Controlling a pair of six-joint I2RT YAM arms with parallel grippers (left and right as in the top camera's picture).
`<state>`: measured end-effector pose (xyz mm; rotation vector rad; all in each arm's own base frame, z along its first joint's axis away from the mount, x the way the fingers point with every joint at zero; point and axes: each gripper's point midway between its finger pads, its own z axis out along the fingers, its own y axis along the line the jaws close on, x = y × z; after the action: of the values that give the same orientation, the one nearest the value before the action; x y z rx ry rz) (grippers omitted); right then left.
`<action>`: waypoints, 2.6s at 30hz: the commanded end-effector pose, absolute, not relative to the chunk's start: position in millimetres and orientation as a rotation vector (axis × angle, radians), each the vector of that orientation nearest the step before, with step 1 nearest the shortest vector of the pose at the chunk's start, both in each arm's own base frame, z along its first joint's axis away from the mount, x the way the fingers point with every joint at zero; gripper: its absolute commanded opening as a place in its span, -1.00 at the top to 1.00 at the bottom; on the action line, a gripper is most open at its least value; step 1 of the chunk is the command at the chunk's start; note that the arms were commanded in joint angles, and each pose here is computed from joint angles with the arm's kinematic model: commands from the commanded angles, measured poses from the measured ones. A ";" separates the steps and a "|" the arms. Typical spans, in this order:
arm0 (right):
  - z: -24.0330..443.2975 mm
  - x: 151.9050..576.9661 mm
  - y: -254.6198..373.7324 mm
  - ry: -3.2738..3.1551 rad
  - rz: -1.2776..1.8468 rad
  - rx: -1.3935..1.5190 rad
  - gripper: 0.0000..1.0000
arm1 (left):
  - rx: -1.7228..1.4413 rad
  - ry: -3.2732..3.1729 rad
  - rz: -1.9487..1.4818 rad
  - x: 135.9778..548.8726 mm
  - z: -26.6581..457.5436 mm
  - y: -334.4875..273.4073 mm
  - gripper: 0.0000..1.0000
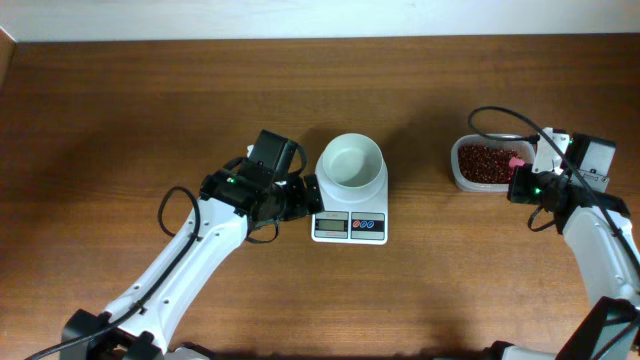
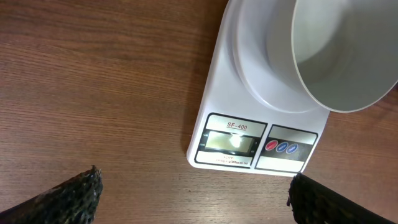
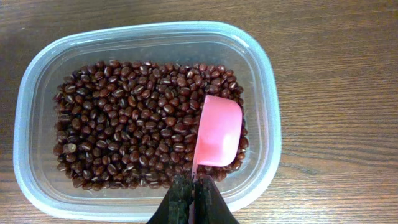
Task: Scoop and weigh 50g on scale
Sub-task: 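Carry the scoop with the right gripper into the bean tub, then scoop red beans and lift the filled scoop with the right gripper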
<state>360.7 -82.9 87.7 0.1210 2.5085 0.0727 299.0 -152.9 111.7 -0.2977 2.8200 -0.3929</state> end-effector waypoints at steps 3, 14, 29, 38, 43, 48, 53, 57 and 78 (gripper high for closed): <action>92.5 365.5 -61.6 2.481 0.272 0.193 0.92 | -0.280 2.802 -0.385 301.0 116.0 -150.8 -0.98; 86.5 361.7 -41.3 2.468 0.608 0.405 0.92 | -0.280 2.802 -0.385 301.0 116.0 -150.8 -0.98; 134.9 354.6 -51.1 2.197 1.061 0.444 0.92 | -0.280 2.802 -0.385 301.0 116.0 -150.8 -0.98; 161.4 346.3 -62.0 2.049 1.274 0.535 0.92 | -0.280 2.802 -0.385 301.0 116.0 -150.8 -0.98; 184.7 339.9 -56.7 1.944 1.416 0.455 0.92 | -0.280 2.802 -0.385 301.0 116.0 -150.8 -0.98; 212.6 328.7 -47.6 1.826 1.629 0.403 0.92 | -0.280 2.802 -0.385 301.0 116.0 -150.8 -0.98; 202.3 337.0 -60.5 1.868 1.512 0.444 0.92 | -0.280 2.802 -0.385 301.0 116.0 -150.8 -0.98; 188.1 346.3 -67.7 1.922 1.287 0.328 0.92 | -0.280 2.802 -0.385 301.0 116.0 -150.8 -0.98; 214.2 329.8 -48.7 1.832 1.766 0.606 0.92 | -0.280 2.802 -0.385 301.0 116.0 -150.8 -0.98</action>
<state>332.4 -51.5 209.4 0.6127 1.8478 1.7174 299.0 -153.0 111.7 -0.2972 2.8201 -0.3930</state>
